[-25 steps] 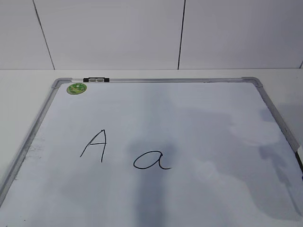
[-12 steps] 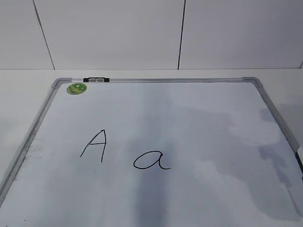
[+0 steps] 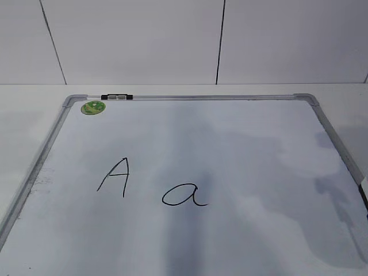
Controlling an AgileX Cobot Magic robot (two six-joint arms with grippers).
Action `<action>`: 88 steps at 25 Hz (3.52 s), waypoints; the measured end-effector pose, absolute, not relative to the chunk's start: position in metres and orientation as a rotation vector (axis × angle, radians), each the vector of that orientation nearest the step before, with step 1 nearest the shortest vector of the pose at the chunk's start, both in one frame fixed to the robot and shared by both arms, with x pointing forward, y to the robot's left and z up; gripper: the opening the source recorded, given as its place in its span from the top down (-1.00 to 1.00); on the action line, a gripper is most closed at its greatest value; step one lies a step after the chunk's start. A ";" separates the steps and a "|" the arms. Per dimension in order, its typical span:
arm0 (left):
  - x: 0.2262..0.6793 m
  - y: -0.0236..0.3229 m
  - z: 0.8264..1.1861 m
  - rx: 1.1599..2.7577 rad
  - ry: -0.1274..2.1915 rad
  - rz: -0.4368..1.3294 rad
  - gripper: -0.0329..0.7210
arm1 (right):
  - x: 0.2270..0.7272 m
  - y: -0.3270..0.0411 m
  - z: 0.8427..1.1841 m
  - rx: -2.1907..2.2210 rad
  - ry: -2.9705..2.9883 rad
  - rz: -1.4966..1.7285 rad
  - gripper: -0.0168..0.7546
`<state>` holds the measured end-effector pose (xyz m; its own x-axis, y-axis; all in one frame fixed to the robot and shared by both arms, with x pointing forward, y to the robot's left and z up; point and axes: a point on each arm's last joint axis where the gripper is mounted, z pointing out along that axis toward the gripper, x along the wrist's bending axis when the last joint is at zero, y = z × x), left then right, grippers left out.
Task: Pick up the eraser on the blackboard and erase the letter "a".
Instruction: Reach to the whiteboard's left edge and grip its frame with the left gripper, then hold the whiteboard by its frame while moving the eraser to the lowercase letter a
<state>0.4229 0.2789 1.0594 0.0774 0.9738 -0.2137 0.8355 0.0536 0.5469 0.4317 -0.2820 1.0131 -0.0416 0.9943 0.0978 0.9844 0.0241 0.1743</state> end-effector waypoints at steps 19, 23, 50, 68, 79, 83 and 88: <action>0.549 0.276 0.988 2.057 1.901 0.039 -0.07 | 0.432 -0.282 1.013 2.139 2.211 0.300 -0.50; 0.565 0.275 0.975 2.074 1.913 0.006 -0.10 | 0.432 -0.282 1.013 2.139 2.211 0.300 -0.50; 0.589 0.275 0.932 2.118 1.960 -0.090 0.24 | 0.433 -0.282 1.013 2.133 2.204 0.311 -0.50; 0.593 0.274 0.925 2.091 1.976 -0.107 0.31 | 0.433 -0.282 1.013 2.130 2.200 0.317 -0.50; 0.593 0.273 0.925 2.076 1.980 -0.119 0.77 | 0.434 -0.282 1.013 2.128 2.198 0.320 -0.50; 0.593 0.272 0.925 2.056 1.996 -0.125 0.85 | 0.434 -0.282 1.013 2.129 2.198 0.321 -0.50; 0.593 0.272 0.925 2.053 2.000 -0.126 0.86 | 0.434 -0.280 1.014 2.150 2.185 0.350 -0.50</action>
